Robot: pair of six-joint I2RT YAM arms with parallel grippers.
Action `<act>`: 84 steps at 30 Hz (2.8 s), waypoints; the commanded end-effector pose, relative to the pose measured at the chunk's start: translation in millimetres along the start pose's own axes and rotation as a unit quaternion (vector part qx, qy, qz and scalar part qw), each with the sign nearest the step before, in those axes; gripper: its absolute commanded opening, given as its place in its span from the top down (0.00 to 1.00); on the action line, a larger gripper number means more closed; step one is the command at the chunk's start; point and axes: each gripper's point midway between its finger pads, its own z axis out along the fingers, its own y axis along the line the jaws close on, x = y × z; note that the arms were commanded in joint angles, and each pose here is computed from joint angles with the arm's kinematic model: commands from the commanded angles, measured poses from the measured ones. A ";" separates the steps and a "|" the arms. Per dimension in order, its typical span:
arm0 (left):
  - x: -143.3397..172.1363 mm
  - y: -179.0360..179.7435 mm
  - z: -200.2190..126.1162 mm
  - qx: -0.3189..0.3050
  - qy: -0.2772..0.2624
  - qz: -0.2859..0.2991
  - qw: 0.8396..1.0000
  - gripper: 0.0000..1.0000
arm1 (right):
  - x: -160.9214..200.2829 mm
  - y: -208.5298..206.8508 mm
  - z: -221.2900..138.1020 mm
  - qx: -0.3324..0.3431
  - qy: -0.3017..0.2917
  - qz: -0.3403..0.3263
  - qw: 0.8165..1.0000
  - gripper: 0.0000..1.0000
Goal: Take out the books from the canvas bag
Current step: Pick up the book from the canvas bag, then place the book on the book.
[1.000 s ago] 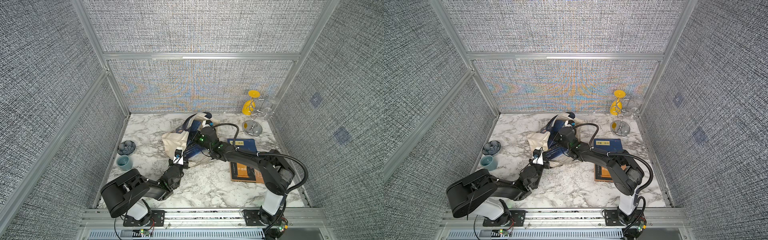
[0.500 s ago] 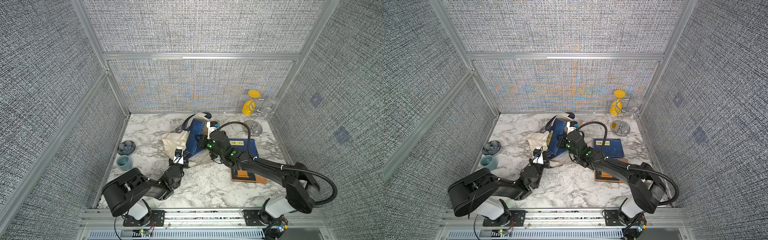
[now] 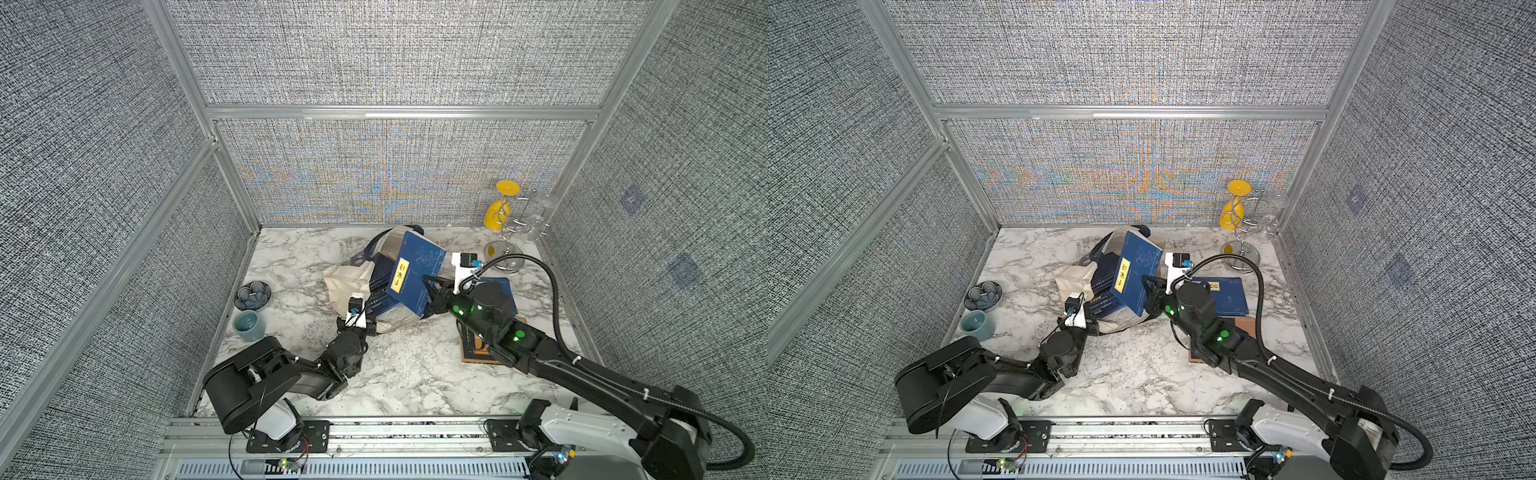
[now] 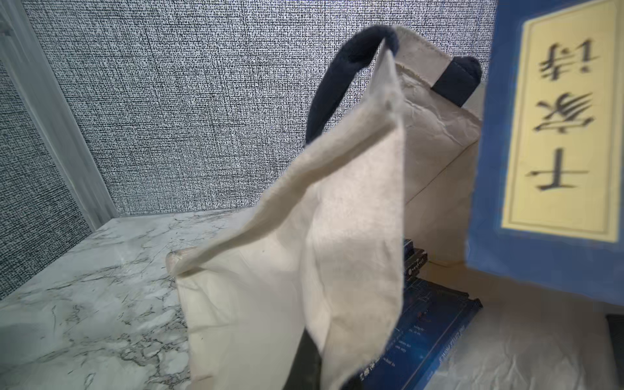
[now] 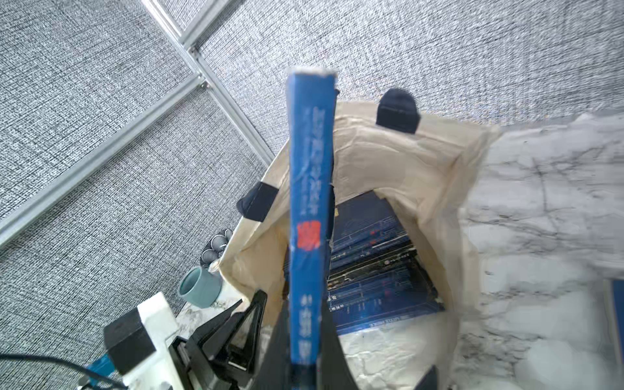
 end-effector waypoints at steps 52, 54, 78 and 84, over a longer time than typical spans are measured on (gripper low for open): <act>-17.9 -6.0 -2.7 0.020 -0.024 -0.028 0.999 1.00 | 95.3 -218.2 -138.6 0.385 -0.124 0.329 0.853 1.00; -16.9 -6.9 -2.2 0.021 -0.024 -0.027 0.999 1.00 | 79.4 -210.8 -136.8 0.361 -0.140 0.326 0.862 1.00; -11.8 -9.5 -0.6 0.022 -0.021 -0.019 0.999 1.00 | 57.3 -198.4 -131.3 0.244 -0.220 0.354 0.876 1.00; -10.0 -11.1 0.4 0.024 -0.019 -0.021 0.999 1.00 | 114.9 -235.3 -135.0 0.321 -0.186 0.391 0.842 1.00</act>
